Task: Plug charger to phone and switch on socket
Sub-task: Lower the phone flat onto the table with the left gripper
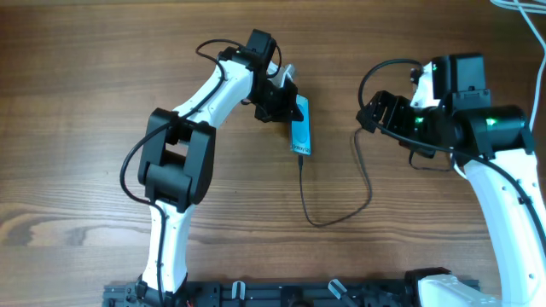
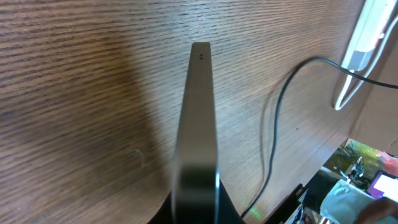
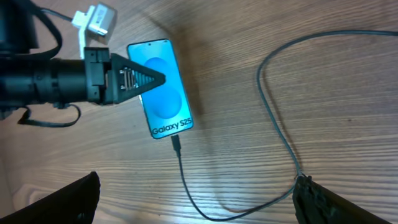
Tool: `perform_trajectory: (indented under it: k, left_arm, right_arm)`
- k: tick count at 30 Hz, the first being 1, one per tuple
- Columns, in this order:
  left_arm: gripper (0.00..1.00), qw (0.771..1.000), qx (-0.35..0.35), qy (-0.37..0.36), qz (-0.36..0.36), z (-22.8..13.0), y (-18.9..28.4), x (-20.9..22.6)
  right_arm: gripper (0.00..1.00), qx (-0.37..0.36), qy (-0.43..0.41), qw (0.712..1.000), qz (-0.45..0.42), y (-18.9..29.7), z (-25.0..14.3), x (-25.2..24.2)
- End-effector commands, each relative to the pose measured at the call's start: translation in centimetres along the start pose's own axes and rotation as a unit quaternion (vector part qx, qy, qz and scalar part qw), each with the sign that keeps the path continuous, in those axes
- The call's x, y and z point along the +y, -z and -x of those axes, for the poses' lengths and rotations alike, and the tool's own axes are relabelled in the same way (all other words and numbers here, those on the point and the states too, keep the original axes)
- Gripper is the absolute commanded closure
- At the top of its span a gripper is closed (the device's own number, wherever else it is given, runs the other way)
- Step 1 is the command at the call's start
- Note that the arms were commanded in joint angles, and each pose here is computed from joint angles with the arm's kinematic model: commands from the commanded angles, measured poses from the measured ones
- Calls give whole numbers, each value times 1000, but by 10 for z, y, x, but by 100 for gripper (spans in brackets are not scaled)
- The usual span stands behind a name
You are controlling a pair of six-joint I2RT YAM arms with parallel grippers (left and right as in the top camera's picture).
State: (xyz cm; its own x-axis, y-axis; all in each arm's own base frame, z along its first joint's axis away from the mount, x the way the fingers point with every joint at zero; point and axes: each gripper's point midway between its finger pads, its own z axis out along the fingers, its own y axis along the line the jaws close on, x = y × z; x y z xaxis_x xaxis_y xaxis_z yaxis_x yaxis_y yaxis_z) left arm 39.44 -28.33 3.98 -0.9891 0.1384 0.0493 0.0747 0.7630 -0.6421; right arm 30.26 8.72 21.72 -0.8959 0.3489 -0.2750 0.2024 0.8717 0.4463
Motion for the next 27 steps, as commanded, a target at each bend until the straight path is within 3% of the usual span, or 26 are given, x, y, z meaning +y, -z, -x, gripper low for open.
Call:
perform_trajectory:
  k: [1, 15, 24, 27]
  left_arm:
    - [96, 1000, 20, 13, -9, -3, -16, 8]
    - [95, 1000, 5, 4, 3, 5, -19, 14]
    - [89, 1000, 5, 8, 25, 4, -19, 21]
    - [82, 999, 4, 10, 34, 4, -19, 24]
  right_arm:
    - [0, 7, 0, 1000, 7, -3, -1, 4]
    - [0, 1, 3, 1000, 10, -3, 2, 6]
    - [0, 6, 3, 1000, 8, -3, -1, 5]
    - [0, 7, 6, 1000, 7, -3, -1, 4]
